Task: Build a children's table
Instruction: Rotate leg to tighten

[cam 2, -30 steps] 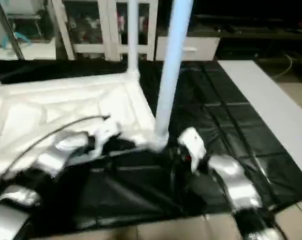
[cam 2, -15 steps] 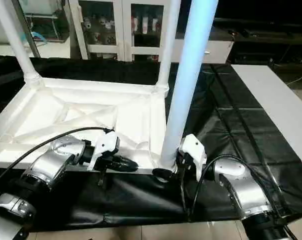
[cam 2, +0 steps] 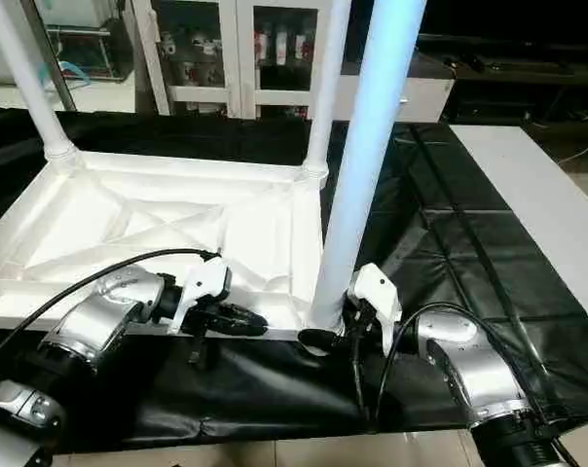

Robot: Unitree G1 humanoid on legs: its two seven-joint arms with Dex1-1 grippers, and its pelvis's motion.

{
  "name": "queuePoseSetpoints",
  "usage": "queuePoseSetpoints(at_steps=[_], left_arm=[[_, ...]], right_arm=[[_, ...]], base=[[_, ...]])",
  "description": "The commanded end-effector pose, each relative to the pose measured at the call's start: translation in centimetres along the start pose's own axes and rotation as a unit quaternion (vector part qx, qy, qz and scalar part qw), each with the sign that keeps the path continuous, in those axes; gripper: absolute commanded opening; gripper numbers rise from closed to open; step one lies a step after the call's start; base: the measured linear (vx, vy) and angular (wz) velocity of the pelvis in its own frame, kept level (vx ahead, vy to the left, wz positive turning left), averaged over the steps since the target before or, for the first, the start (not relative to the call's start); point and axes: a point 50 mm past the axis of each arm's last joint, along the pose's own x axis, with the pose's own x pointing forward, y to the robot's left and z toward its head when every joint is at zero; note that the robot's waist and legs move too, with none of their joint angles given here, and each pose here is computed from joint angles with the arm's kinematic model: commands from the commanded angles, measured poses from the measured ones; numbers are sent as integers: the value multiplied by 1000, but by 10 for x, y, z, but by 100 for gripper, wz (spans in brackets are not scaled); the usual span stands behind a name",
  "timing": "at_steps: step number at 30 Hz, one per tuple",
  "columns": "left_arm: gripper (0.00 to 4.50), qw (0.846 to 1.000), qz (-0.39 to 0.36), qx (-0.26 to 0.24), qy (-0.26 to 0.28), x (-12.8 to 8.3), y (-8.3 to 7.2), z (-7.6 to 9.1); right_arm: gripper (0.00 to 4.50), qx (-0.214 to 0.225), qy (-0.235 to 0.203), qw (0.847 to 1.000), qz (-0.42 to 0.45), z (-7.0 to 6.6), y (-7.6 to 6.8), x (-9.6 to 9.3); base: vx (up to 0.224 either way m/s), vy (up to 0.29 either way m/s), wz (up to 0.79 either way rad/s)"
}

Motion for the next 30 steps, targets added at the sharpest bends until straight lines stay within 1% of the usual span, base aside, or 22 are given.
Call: queuePoseSetpoints(at_steps=[1, 6, 8, 9, 10, 11, 12, 14, 16, 17, 18, 19, 20, 21, 22, 23, 24, 26, 30], left_arm=[[0, 999, -38, 2, -10, 9, -8, 1], [0, 999, -45, -6, -12, 9, -11, -1], [0, 1000, -23, -1, -14, 11, -8, 0], [0, 1000, 17, 6, -16, 16, -1, 2], [0, 999, 43, 10, -16, 19, 4, 4], [0, 999, 51, 11, -16, 21, 6, 4], [0, 996, 91, 12, -13, 27, 14, 7], [0, 995, 100, 10, -11, 29, 15, 8], [0, 992, 128, 7, -7, 35, 21, 11], [0, 988, 155, -2, -2, 41, 26, 13], [0, 984, 176, -8, 2, 46, 29, 16], [0, 973, 229, -32, 3, 52, 37, 19], [0, 973, 229, -32, 3, 52, 37, 19], [0, 963, 265, -49, 5, 56, 42, 21], [0, 953, 298, -56, 6, 60, 46, 25], [0, 942, 331, -61, 6, 66, 50, 29], [0, 939, 339, -60, 4, 68, 51, 31], [0, 937, 346, -55, 1, 70, 52, 34], [0, 944, 329, -34, -3, 69, 50, 35]], right_arm=[[276, 0, -15, 1000, -6, 6, -3, -1], [274, 10, -26, 1000, -11, 5, -2, 0], [274, 21, -39, 995, -85, 5, -12, 9], [274, 31, -40, 989, -141, 4, -19, 16], [274, 40, -41, 982, -178, 3, -23, 21], [274, 43, -42, 980, -189, 3, -24, 23], [274, 64, -49, 966, -245, 3, -30, 31], [273, 72, -53, 961, -260, 3, -31, 33], [273, 100, -62, 944, -309, 4, -36, 39], [272, 114, -62, 930, -344, 5, -39, 45], [272, 122, -60, 920, -368, 5, -42, 49], [272, 142, -65, 903, -399, 8, -44, 55], [272, 142, -65, 903, -399, 8, -44, 55], [272, 156, -68, 892, -419, 9, -46, 59], [272, 168, -67, 882, -434, 10, -46, 65], [272, 169, -57, 868, -463, 11, -47, 71], [272, 164, -54, 865, -471, 12, -47, 74], [272, 155, -50, 866, -473, 15, -46, 79], [272, 152, -60, 865, -474, 17, -47, 79]], base=[[0, 0, 0], [0, 0, 0], [0, 0, 0], [0, 0, 0], [0, 0, 0], [0, 0, 0], [0, 0, 0], [0, 0, 0], [0, 0, 0], [0, 0, 0], [0, 0, 0], [0, 0, 0], [0, 0, 0], [0, 0, 0], [0, 0, 0], [0, 0, 0], [0, 0, 0], [0, 0, 0], [0, 0, 0]])
